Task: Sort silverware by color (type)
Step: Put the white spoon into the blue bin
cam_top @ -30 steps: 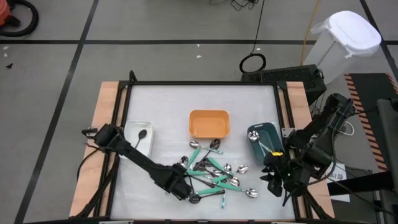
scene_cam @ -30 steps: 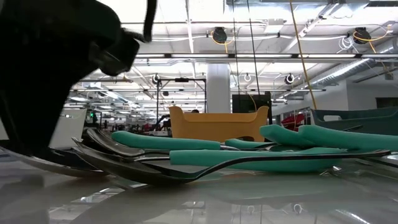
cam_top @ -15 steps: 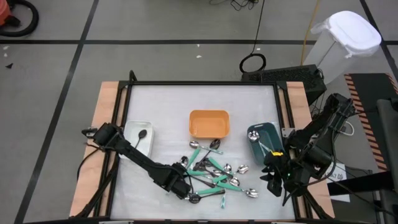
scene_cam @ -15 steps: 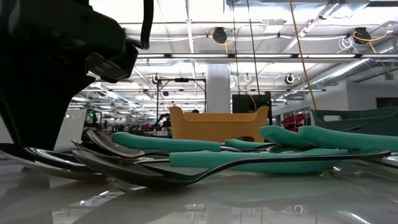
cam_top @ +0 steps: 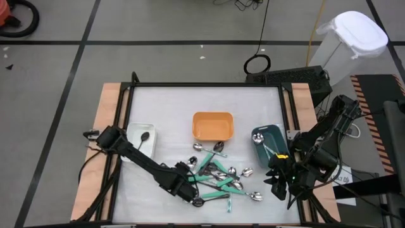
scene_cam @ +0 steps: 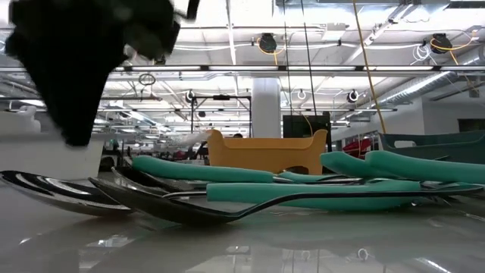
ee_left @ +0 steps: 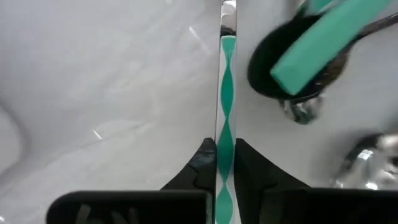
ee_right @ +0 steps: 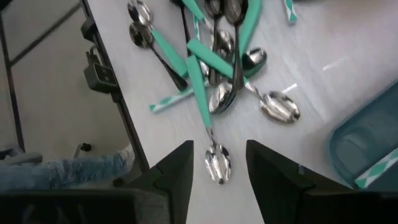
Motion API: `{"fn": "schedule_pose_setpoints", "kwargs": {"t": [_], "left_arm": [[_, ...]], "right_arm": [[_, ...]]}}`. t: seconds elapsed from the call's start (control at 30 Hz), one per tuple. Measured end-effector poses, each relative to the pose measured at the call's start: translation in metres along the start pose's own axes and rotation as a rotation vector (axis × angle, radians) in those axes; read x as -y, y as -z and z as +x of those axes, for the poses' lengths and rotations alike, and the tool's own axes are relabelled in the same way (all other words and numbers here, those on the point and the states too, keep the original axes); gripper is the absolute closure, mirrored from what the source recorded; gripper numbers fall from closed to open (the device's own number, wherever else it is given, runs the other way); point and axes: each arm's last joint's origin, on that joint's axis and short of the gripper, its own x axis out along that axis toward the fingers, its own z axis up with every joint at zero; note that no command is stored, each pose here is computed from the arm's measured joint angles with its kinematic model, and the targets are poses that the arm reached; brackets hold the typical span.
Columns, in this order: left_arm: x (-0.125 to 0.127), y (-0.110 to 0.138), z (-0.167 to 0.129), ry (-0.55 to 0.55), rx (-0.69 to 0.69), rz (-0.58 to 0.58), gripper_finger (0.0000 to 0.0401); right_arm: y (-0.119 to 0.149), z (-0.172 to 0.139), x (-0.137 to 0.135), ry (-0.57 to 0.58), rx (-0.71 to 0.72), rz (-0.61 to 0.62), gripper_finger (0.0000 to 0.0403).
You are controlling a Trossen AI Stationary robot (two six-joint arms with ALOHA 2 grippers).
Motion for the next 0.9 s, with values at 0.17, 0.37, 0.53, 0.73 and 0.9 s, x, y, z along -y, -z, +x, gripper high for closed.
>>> {"fn": "schedule_pose_setpoints", "kwargs": {"t": [0.17,0.37,0.53,0.73,0.9], "left_arm": [[0.006,-0.011,-0.038,0.032,0.070,-0.027,0.0378],[0.013,-0.035,-0.089,0.167,0.235,-0.120,0.0378],[0.011,-0.061,-0.135,0.300,0.445,-0.248,0.0378],[0.009,-0.089,-0.166,0.430,0.644,-0.370,0.0378],[0.018,-0.109,-0.178,0.581,0.718,-0.401,0.0378]], "right_arm": [[-0.003,0.000,-0.003,-0.023,0.069,0.010,0.0260],[-0.007,-0.001,-0.008,-0.060,0.186,0.035,0.0260],[-0.012,-0.003,-0.017,-0.124,0.308,0.033,0.0259],[-0.020,-0.007,-0.026,-0.171,0.473,0.035,0.0259],[-0.034,-0.008,-0.032,-0.175,0.594,0.007,0.0259]]}}
